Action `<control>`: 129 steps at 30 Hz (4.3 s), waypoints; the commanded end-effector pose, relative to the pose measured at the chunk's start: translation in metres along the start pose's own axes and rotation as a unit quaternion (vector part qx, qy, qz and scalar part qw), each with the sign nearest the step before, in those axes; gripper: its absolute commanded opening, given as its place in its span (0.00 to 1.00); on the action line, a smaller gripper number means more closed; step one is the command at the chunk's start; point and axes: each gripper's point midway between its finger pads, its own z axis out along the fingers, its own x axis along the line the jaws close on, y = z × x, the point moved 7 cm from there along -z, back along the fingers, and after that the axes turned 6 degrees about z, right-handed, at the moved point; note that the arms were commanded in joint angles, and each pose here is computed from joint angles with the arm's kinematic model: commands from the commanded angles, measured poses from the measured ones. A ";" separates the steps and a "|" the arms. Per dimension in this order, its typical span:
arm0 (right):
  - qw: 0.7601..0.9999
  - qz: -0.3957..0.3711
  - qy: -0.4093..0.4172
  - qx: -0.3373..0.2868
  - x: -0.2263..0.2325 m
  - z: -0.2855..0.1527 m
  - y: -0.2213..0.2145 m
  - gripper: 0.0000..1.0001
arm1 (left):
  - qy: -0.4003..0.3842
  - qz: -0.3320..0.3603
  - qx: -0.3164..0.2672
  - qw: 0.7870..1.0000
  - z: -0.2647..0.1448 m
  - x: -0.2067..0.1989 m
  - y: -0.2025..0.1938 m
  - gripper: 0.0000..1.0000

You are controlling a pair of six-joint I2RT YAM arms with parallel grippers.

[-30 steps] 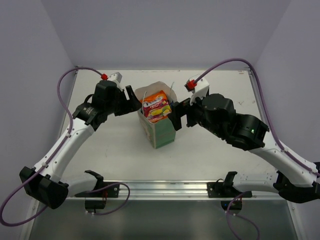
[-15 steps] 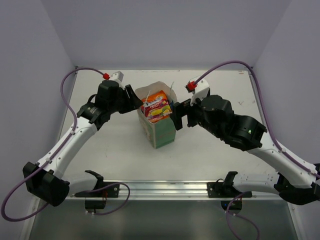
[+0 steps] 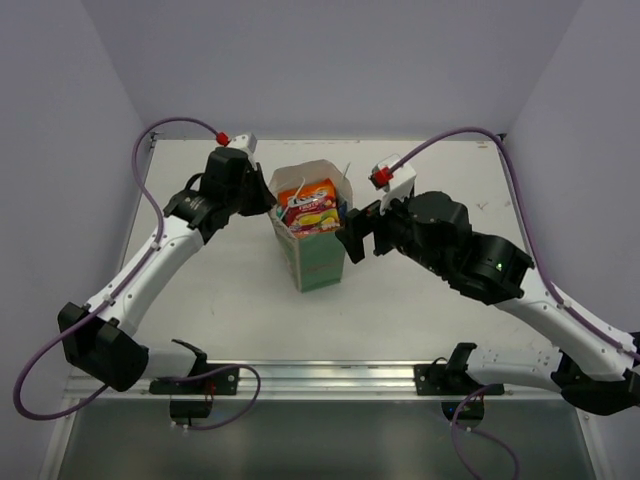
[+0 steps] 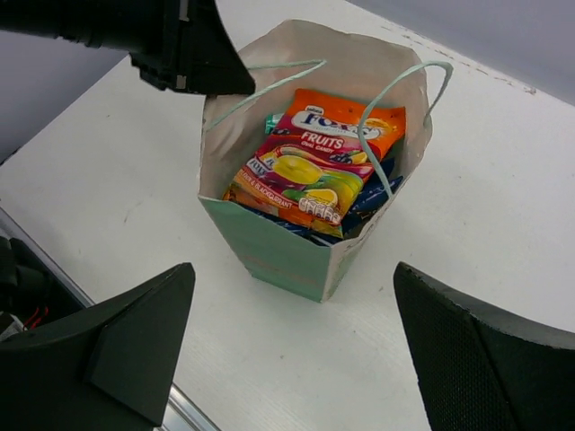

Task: Take the snacks out of the paper bag

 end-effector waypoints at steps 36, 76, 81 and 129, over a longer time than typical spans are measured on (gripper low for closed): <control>0.993 0.021 0.104 0.055 0.015 0.168 -0.068 0.91 | -0.142 0.340 -0.117 0.922 0.006 -0.030 0.088 0.00; 0.976 -0.053 -0.050 -0.208 -0.052 0.054 0.049 0.00 | -0.004 0.333 -0.111 0.937 0.022 -0.010 0.101 0.00; 0.963 0.016 -0.211 -0.170 -0.125 0.065 0.006 0.00 | -0.009 0.340 -0.115 0.933 0.019 -0.011 0.104 0.00; 0.965 -0.149 0.185 0.114 -0.011 0.200 -0.053 0.51 | -0.123 0.322 -0.087 0.934 0.011 -0.046 0.086 0.00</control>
